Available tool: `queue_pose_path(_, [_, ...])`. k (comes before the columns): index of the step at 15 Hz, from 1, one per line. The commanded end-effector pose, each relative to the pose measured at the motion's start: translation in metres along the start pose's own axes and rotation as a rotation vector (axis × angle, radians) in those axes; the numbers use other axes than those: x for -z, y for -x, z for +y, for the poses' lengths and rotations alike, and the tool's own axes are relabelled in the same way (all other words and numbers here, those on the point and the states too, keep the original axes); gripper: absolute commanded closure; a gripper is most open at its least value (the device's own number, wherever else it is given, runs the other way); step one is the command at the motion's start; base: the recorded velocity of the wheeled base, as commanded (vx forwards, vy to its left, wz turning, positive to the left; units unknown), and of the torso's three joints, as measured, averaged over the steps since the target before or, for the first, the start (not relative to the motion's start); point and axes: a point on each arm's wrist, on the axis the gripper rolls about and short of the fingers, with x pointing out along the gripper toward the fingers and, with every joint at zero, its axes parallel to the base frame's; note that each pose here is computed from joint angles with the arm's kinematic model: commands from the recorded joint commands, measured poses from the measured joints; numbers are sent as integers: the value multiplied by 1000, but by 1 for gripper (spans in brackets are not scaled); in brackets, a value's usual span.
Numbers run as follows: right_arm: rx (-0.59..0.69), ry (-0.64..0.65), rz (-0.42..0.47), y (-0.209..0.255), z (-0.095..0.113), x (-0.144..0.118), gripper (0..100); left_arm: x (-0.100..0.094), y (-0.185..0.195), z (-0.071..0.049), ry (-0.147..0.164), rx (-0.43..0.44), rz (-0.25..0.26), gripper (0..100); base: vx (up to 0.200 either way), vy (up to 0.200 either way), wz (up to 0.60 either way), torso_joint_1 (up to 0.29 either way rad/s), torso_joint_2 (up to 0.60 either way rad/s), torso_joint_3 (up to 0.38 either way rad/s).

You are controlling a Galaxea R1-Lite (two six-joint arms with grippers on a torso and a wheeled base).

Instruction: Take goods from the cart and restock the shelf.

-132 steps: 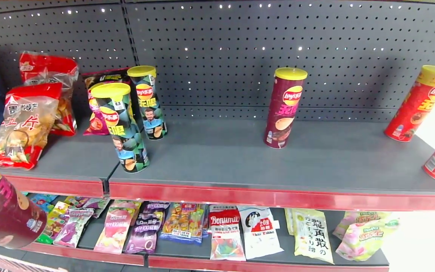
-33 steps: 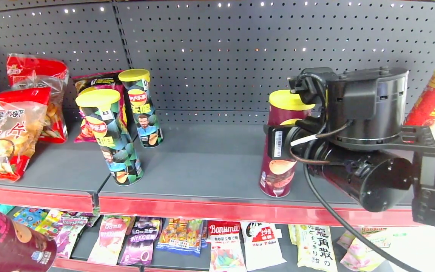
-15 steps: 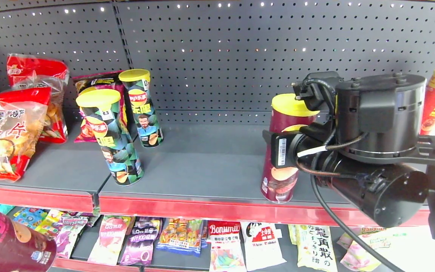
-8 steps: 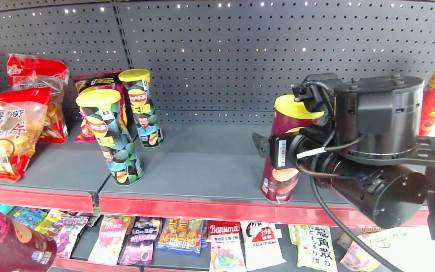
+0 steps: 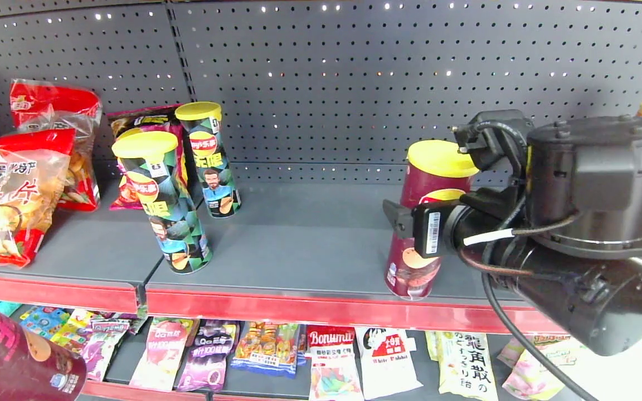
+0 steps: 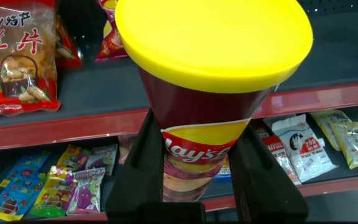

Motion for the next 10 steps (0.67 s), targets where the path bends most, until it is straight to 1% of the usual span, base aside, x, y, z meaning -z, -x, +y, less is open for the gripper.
queue_pose_path(1, [-2,-3,-3,7,-7,1,0,0,0,0,0,0,0,100,0,0,0,0,0,0])
queue_pose_path(3, [-14,-1,-4,16,-11,3,0,0,0,0,0,0,0,100,0,0,0,0,0,0])
queue_pose_path(8, [-67,34,14,40,-16,20,0,0,0,0,0,0,3,100,0,0,0,0,0,0])
queue_pose_path(10, [-86,44,20,50,-22,27,0,0,0,0,0,0,3,100,0,0,0,0,0,0])
